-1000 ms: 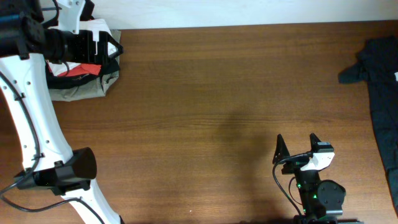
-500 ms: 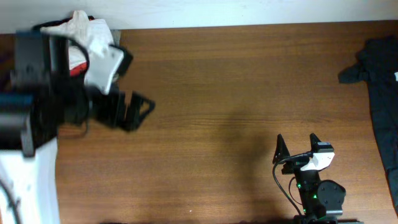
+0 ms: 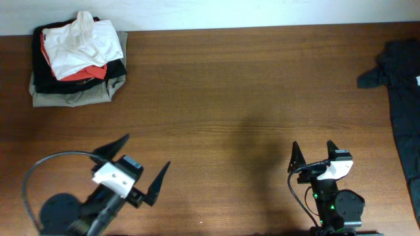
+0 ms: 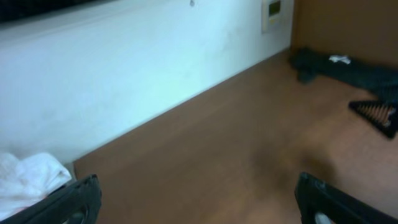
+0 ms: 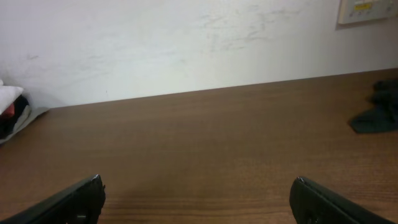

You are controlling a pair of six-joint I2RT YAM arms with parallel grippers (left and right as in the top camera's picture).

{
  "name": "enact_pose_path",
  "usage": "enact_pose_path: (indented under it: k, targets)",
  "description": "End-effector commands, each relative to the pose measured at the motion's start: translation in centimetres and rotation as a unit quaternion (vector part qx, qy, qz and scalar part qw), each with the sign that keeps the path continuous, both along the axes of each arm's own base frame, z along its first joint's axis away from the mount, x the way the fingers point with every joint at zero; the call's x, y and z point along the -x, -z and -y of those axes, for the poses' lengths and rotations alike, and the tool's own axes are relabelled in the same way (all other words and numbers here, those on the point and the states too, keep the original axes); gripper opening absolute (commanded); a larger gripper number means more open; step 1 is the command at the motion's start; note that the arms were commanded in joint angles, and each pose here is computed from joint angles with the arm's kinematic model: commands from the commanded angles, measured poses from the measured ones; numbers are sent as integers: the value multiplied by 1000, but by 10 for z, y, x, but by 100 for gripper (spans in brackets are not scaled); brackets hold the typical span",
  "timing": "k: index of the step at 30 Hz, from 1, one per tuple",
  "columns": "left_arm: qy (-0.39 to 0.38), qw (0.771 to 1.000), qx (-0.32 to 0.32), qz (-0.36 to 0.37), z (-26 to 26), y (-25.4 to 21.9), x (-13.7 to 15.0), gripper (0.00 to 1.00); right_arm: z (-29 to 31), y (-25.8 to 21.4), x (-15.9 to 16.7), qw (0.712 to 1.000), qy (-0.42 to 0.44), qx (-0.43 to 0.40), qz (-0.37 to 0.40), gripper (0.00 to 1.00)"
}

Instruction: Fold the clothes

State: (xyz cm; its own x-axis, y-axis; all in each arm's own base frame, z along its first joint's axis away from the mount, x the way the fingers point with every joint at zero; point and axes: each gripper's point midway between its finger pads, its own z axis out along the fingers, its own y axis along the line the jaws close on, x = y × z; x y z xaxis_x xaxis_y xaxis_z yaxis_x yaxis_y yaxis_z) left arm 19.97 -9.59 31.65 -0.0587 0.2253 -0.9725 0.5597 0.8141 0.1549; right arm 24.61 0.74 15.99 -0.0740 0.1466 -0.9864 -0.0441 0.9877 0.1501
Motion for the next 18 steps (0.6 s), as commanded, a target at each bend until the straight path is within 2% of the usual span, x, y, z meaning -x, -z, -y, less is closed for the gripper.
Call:
enact_pose_path:
  k: [1,3,7,12,18]
  targets:
    - [-23,996,84,-23,-1,37,-25,99,-1,2,0,1000,-5,3,-1,99]
    - [-41,991,126,5,-5,49,-41,99,-1,2,0,1000,-5,3,-1,99]
    - [-59,988,140,37,-12,76,-42,99,-1,2,0,1000,-5,3,-1,99]
    - [-167,962,215,30,-47,101,-43,99,-1,2,0,1000,-5,3,-1,99]
    - [-203,952,221,59,-63,112,-42,99,-1,2,0,1000,-5,3,-1,99]
